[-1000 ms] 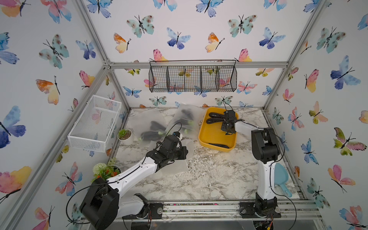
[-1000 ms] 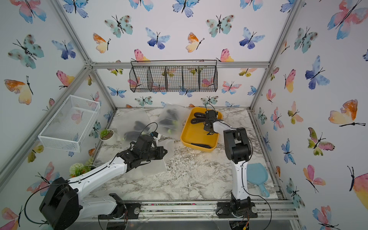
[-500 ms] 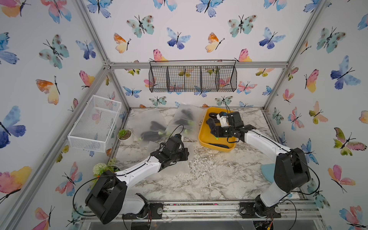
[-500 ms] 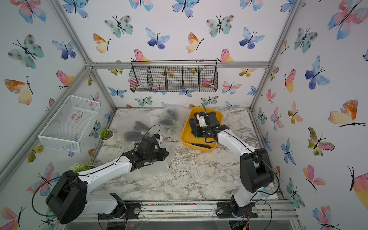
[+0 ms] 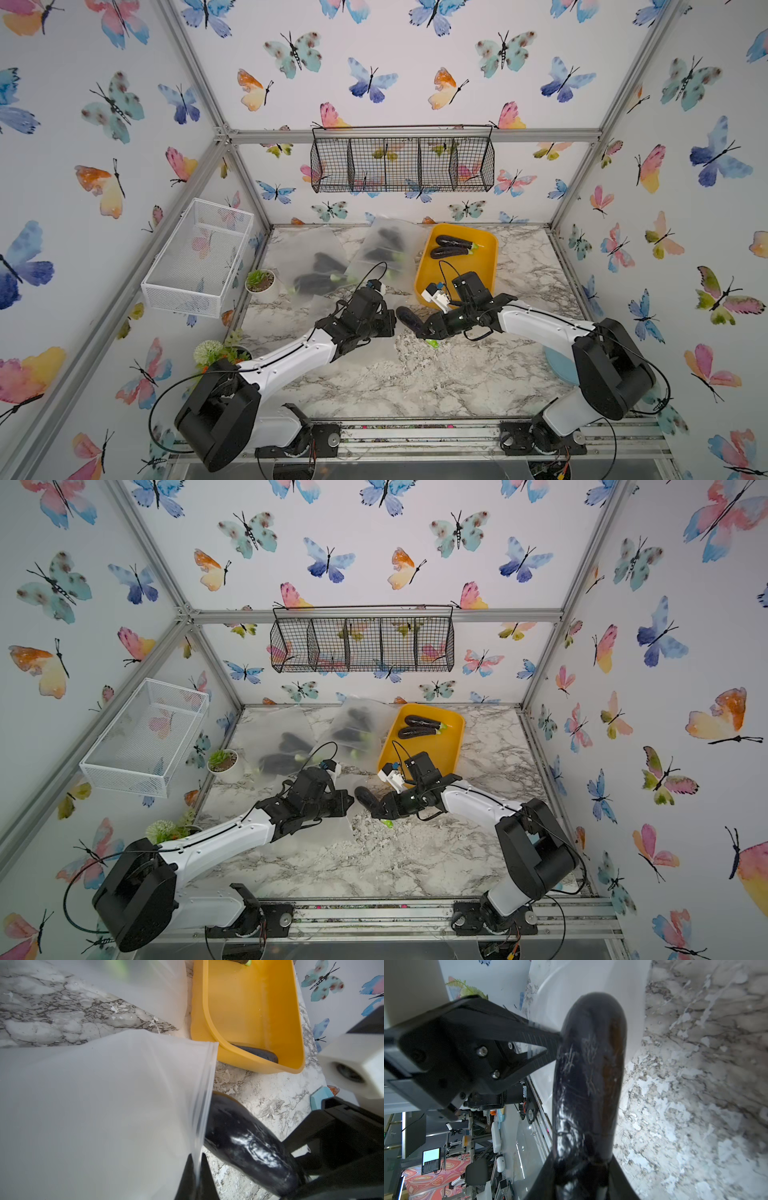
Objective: Place the eggplant in a zip-top bag and seal the zipper
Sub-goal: Place the eggplant in the zipper food storage bag, then pick up the eggplant from the basket.
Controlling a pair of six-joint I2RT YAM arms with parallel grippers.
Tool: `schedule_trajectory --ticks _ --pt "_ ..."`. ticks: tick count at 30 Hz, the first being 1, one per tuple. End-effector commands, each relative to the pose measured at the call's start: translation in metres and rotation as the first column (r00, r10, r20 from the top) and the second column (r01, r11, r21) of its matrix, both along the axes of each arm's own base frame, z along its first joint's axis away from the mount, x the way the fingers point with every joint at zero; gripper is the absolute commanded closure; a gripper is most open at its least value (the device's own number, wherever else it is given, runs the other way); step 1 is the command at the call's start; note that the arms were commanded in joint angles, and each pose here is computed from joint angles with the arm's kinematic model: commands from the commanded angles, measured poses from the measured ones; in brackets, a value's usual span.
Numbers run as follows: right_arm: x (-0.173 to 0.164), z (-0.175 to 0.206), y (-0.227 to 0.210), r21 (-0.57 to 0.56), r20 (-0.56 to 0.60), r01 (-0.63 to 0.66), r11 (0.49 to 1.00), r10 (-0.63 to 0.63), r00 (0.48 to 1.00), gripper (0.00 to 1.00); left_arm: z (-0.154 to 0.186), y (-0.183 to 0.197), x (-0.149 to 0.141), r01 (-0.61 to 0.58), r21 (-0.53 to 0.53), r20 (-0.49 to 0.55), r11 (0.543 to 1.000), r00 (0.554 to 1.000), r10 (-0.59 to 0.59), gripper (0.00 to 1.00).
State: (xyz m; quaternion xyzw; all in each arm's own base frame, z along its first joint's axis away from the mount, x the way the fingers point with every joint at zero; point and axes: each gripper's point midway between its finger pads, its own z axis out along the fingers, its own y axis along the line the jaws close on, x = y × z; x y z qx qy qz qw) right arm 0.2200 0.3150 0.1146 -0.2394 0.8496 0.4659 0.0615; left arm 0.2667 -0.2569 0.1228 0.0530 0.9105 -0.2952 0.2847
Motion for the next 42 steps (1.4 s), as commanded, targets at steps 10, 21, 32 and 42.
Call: schedule_trajectory --ticks 10,21,32,42 --pt "-0.001 0.011 0.028 0.079 -0.223 0.037 0.996 -0.019 0.975 0.75 0.024 -0.023 -0.051 0.236 -0.042 0.044 0.971 0.971 -0.234 1.00" --pt "0.021 0.012 0.044 -0.013 -0.187 0.204 0.979 -0.202 0.961 0.51 0.036 -0.037 -0.060 0.264 -0.167 0.021 0.950 0.964 -0.265 1.00" --pt "0.015 0.016 0.015 -0.117 -0.055 0.214 0.970 -0.222 0.974 0.57 0.022 -0.012 -0.042 0.124 -0.148 0.005 0.981 0.992 -0.124 1.00" --pt "0.083 0.047 0.010 -0.025 0.127 0.328 0.944 -0.322 0.938 0.49 0.008 0.021 -0.011 -0.045 -0.032 0.026 0.998 0.999 0.046 1.00"
